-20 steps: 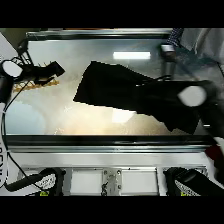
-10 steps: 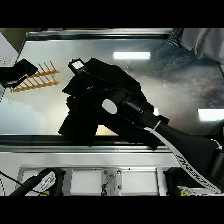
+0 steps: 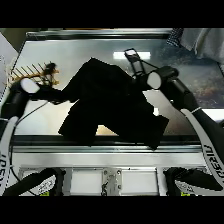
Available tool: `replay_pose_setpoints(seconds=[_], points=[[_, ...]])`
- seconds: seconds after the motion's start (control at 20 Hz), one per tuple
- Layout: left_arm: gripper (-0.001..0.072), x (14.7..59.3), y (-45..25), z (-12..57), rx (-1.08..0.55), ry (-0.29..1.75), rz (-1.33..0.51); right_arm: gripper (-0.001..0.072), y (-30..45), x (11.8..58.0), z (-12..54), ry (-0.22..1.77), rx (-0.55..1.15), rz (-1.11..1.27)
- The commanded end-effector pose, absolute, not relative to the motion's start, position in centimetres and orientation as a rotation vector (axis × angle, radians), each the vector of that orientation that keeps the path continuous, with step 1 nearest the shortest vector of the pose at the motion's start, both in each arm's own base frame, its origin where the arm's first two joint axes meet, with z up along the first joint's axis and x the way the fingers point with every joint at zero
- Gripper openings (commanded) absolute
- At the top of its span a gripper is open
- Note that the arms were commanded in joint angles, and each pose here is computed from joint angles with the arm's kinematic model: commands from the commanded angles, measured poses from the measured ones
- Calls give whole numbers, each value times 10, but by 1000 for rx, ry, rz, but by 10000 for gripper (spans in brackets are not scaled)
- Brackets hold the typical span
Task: Fold the clothes and pants, and hang the long-sleeved shirts on hangers.
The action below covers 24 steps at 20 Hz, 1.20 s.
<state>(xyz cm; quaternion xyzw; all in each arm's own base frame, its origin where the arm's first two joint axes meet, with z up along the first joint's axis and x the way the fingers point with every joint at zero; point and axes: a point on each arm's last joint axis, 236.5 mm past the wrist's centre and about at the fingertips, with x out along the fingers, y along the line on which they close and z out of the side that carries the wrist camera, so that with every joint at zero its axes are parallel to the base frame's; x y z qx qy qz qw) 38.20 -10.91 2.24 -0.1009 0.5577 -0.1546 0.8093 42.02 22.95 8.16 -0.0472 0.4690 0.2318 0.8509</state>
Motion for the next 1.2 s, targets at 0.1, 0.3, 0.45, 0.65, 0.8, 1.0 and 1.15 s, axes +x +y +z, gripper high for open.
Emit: replay_pose_setpoints(seconds=[0.1,0.3,0.45,0.65,0.8,1.0,1.15], points=[[684,375,-247,-14,4,1219,-605,492,94,411,38,1191,95,168],[684,386,-310,-24,65,1203,-700,562,73,400,14,1258,171,116],[684,397,-325,-44,46,1249,-686,716,83,386,-7,1321,213,139],[684,401,-327,-68,22,1343,-655,716,96,377,-32,1390,254,182],[397,401,-326,-77,2,1375,-630,715,111,378,-46,1416,292,239],[14,436,-304,-41,-62,1265,-587,65,100,400,-41,1326,251,226],[14,491,-273,54,-130,1044,-558,11,76,431,5,1188,168,188]])
